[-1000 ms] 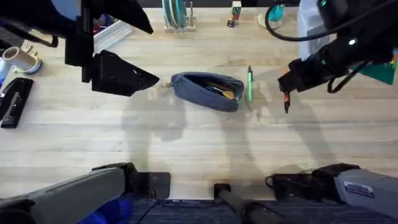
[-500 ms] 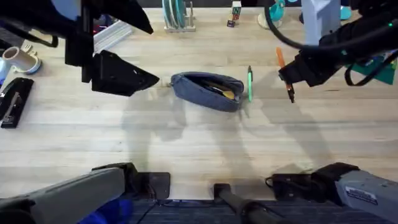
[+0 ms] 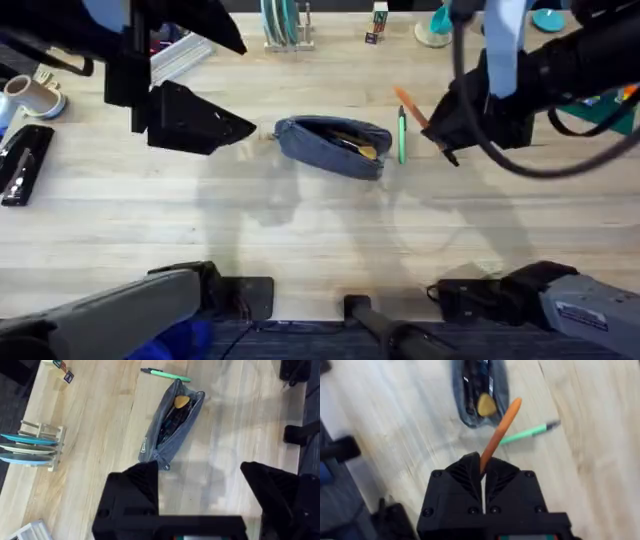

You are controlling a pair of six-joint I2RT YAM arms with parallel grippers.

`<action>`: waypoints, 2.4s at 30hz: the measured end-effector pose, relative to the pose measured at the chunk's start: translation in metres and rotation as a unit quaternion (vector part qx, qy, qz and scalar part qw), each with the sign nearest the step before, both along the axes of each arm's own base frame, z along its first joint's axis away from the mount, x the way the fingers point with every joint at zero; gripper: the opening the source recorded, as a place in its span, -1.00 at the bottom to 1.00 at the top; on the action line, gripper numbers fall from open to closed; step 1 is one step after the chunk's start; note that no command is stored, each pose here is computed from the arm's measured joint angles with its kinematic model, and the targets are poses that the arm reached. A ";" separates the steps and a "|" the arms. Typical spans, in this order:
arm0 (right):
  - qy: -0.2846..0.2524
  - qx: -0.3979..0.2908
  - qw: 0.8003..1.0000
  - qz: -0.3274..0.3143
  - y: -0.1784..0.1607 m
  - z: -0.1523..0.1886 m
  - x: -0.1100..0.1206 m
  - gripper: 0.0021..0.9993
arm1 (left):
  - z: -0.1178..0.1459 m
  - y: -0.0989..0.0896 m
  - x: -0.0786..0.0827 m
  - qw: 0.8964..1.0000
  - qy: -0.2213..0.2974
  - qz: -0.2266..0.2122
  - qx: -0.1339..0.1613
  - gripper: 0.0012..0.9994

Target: Unzip the bag, pick up the pens from the table one at a time and place them inside, then zip the bag closed.

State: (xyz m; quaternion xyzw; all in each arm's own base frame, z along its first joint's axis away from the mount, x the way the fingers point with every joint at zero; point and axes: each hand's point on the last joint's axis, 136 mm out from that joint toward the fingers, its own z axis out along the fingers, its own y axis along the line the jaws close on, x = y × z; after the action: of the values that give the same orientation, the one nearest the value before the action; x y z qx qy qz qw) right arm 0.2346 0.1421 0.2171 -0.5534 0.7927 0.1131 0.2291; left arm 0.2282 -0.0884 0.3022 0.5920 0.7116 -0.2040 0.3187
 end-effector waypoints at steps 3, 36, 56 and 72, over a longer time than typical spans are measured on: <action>-0.027 0.017 0.998 0.058 0.010 0.006 0.000 -0.94 | 0.000 0.000 0.000 1.000 0.000 0.000 0.000 0.99; -0.027 0.051 0.977 0.206 0.104 -0.067 0.051 -0.92 | 0.000 0.000 0.000 1.000 0.000 0.000 0.000 0.99; 0.004 0.044 0.978 0.203 0.107 -0.092 0.055 0.93 | 0.000 0.000 0.000 1.000 0.000 0.000 0.000 0.99; -0.043 0.106 0.988 0.106 0.099 -0.002 0.042 1.00 | 0.000 0.000 0.000 1.000 0.000 0.000 0.000 0.99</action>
State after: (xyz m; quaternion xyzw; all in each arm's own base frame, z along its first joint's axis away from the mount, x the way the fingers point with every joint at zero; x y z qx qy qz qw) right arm 0.2763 0.2413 0.2149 -0.6113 0.7023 0.1968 0.3070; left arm 0.2282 -0.0884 0.3022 0.5920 0.7116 -0.2040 0.3187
